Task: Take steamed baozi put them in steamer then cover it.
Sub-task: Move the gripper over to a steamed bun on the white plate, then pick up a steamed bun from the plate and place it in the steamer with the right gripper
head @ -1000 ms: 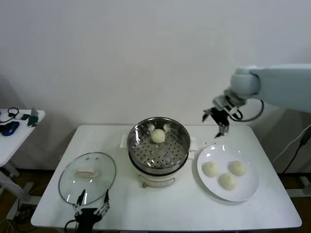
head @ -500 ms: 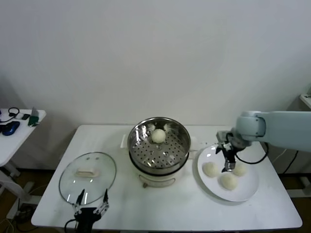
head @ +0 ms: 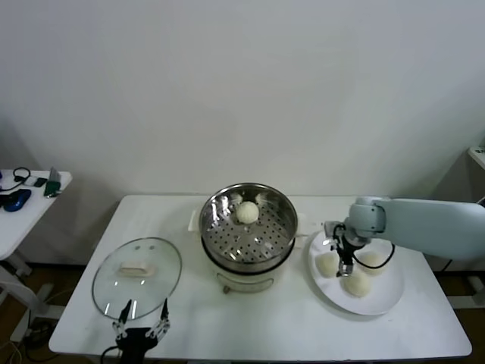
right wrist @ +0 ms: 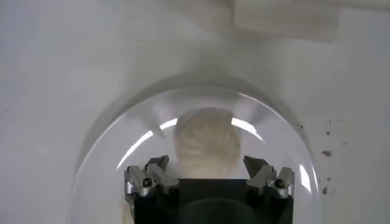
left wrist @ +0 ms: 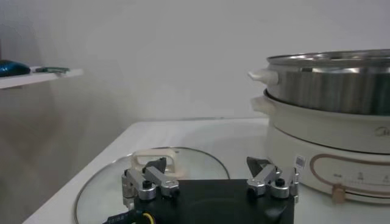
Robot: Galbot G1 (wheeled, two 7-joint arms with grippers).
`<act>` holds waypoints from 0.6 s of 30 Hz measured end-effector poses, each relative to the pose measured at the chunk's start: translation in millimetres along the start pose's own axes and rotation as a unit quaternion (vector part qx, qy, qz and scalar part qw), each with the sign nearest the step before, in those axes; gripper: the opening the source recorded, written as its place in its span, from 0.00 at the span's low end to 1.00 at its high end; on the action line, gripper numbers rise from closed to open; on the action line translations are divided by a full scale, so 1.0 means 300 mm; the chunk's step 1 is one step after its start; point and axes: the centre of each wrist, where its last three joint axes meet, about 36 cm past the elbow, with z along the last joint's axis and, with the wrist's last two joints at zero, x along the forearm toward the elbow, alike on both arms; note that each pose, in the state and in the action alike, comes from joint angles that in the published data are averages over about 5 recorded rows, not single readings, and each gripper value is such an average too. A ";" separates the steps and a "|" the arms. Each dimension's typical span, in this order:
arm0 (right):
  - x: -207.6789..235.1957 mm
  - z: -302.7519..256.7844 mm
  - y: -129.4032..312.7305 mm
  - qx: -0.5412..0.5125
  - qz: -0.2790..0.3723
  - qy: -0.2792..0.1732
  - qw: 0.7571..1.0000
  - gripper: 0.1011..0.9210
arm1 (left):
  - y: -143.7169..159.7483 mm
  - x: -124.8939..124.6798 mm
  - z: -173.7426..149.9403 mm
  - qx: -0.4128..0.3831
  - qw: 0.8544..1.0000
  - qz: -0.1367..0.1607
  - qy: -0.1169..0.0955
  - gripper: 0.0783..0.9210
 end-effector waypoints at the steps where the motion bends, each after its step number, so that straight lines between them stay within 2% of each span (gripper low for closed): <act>1: -0.004 0.000 -0.001 -0.001 0.001 0.000 1.000 0.81 | 0.000 0.001 -0.001 0.000 1.000 0.000 0.000 0.88; 6: -0.013 -0.002 -0.007 -0.009 0.005 -0.009 1.000 0.66 | -0.001 0.007 -0.003 -0.001 1.000 -0.001 -0.002 0.88; 13: 0.038 0.010 -0.025 -0.011 0.006 -0.032 0.999 0.63 | -0.006 0.014 -0.011 -0.002 1.000 0.000 -0.007 0.88; 18: 0.182 0.051 -0.075 -0.007 0.018 -0.042 0.999 0.62 | -0.014 0.017 -0.018 -0.003 1.000 0.003 -0.011 0.88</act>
